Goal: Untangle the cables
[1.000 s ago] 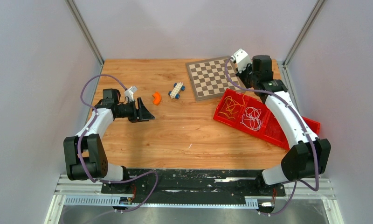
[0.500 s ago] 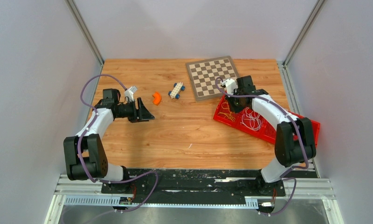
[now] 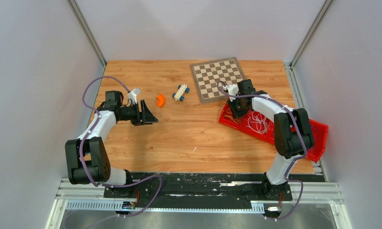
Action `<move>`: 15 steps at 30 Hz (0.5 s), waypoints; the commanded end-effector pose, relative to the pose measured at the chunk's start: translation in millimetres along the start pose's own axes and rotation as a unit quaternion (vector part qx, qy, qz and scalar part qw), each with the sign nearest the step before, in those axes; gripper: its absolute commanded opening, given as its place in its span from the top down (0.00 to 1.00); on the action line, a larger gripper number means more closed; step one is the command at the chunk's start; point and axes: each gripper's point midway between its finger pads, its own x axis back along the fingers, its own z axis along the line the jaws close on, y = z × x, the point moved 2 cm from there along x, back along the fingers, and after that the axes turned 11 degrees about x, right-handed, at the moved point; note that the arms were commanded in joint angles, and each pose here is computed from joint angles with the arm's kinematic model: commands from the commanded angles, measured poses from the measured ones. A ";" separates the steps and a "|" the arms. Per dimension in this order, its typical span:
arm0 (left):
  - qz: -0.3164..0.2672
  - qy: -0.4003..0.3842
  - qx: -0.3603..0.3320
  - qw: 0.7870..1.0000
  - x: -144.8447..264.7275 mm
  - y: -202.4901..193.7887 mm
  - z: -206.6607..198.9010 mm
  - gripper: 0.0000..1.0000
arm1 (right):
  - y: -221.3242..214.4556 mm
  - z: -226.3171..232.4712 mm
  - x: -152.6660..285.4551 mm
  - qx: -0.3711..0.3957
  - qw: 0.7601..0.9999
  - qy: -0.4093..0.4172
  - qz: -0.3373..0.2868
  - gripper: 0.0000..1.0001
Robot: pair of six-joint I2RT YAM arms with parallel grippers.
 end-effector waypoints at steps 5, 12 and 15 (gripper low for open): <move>-0.016 -0.001 -0.031 0.999 7.9 9.7 -8.4 0.25 | 45.8 -13.6 73.0 0.033 0.996 -0.042 -0.073 0.47; -0.027 0.009 -0.051 0.998 13.2 19.6 -13.3 0.22 | 69.9 -18.5 124.7 0.055 0.990 -0.063 -0.113 0.23; -0.034 0.025 -0.068 0.997 21.4 26.6 -18.8 0.06 | 84.1 -20.9 152.1 0.053 0.985 -0.071 -0.151 0.02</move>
